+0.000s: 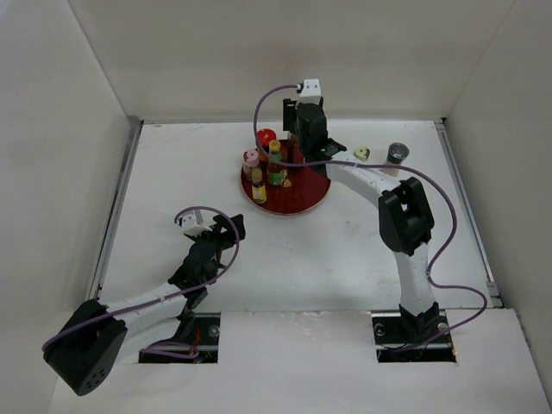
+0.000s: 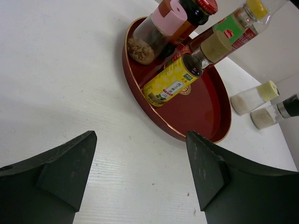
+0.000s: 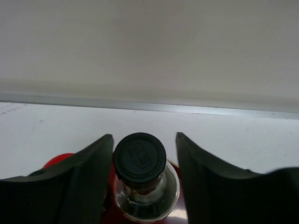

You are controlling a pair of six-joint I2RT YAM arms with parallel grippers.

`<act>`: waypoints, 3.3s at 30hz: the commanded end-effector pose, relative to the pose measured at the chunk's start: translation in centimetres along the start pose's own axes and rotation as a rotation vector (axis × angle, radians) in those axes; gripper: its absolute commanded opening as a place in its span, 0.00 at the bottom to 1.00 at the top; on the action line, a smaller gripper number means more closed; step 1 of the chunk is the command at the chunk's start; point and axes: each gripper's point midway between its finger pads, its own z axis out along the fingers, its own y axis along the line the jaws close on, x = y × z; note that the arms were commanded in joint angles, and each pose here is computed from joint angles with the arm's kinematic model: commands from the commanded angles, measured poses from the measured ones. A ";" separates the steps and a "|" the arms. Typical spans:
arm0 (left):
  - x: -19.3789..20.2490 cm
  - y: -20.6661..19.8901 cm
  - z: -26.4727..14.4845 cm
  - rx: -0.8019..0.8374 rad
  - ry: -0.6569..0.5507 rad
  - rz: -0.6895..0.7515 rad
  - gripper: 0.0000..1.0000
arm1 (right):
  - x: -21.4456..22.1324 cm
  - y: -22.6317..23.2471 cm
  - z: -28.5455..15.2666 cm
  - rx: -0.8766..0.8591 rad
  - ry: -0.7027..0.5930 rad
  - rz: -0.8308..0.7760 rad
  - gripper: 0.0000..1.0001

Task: Organize the condiment bottles

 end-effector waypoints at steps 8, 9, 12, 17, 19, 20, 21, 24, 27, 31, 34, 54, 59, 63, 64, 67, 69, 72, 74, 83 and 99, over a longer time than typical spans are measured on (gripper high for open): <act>-1.1 -1.7 0.2 0.052 -0.030 -0.040 0.76 | -8.7 -1.0 -4.1 0.003 -0.164 0.156 0.85; -1.1 -1.6 0.3 0.050 -0.030 -0.039 0.76 | -9.4 -1.4 -5.0 -0.003 -0.171 0.170 0.88; -1.1 -1.7 0.2 0.055 -0.031 -0.040 0.76 | -10.0 -2.5 -7.2 -0.010 -0.172 0.190 0.95; -1.1 -1.8 0.1 0.061 -0.026 -0.038 0.76 | -5.6 -6.7 -10.1 0.041 -0.087 0.207 0.97; -1.0 -2.0 0.1 0.067 -0.025 -0.041 0.76 | -2.4 -9.7 -10.5 0.107 -0.014 0.211 0.79; -0.9 -2.1 0.1 0.068 -0.021 -0.039 0.76 | -0.7 -11.2 -10.7 0.141 0.029 0.214 0.62; -0.7 -2.2 0.2 0.068 -0.014 -0.035 0.76 | 0.8 -12.5 -10.7 0.172 0.069 0.222 0.47; -0.6 -2.6 0.1 0.079 -0.010 -0.037 0.76 | 4.2 -15.8 -10.8 0.248 0.168 0.220 0.42; -0.7 -2.6 0.1 0.079 -0.014 -0.037 0.76 | 6.7 -17.9 -10.6 0.295 0.241 0.201 0.74; -0.9 -2.4 -0.1 0.080 -0.021 -0.041 0.76 | 8.9 -19.1 -9.1 0.296 0.296 0.198 0.90; -0.7 -2.4 0.0 0.078 -0.016 -0.038 0.76 | 9.6 -19.3 -7.7 0.273 0.320 0.206 0.92; -0.6 -2.3 0.1 0.078 -0.009 -0.035 0.76 | 4.8 -19.7 -7.3 0.283 0.152 0.206 0.44; -0.9 -2.2 0.3 0.068 -0.023 -0.038 0.76 | 2.8 -11.6 -11.1 0.094 0.123 0.212 0.44; -1.3 -1.9 0.2 0.064 -0.037 -0.046 0.76 | 3.6 -5.0 -12.8 -0.037 0.137 0.211 0.44; -1.3 -1.9 0.1 0.067 -0.035 -0.046 0.76 | 4.0 -3.5 -13.1 -0.063 0.145 0.209 0.44; -1.1 -1.8 0.2 0.066 -0.027 -0.043 0.76 | 5.1 0.4 -13.6 -0.127 0.169 0.204 0.45; -1.2 -1.9 0.1 0.068 -0.032 -0.047 0.76 | 6.0 2.0 -13.7 -0.147 0.185 0.188 0.45; -1.1 -1.9 0.1 0.069 -0.030 -0.046 0.76 | 8.1 3.7 -13.8 -0.165 0.221 0.163 0.45; -1.0 -1.9 0.1 0.072 -0.024 -0.045 0.76 | 9.4 4.9 -14.0 -0.178 0.246 0.139 0.45; -1.0 -2.0 0.1 0.068 -0.025 -0.045 0.76 | 10.6 5.5 -15.1 -0.185 0.268 0.109 0.82; -0.4 -2.5 0.1 0.087 -0.003 -0.043 0.76 | 3.4 -23.3 -14.2 0.441 0.097 0.184 1.00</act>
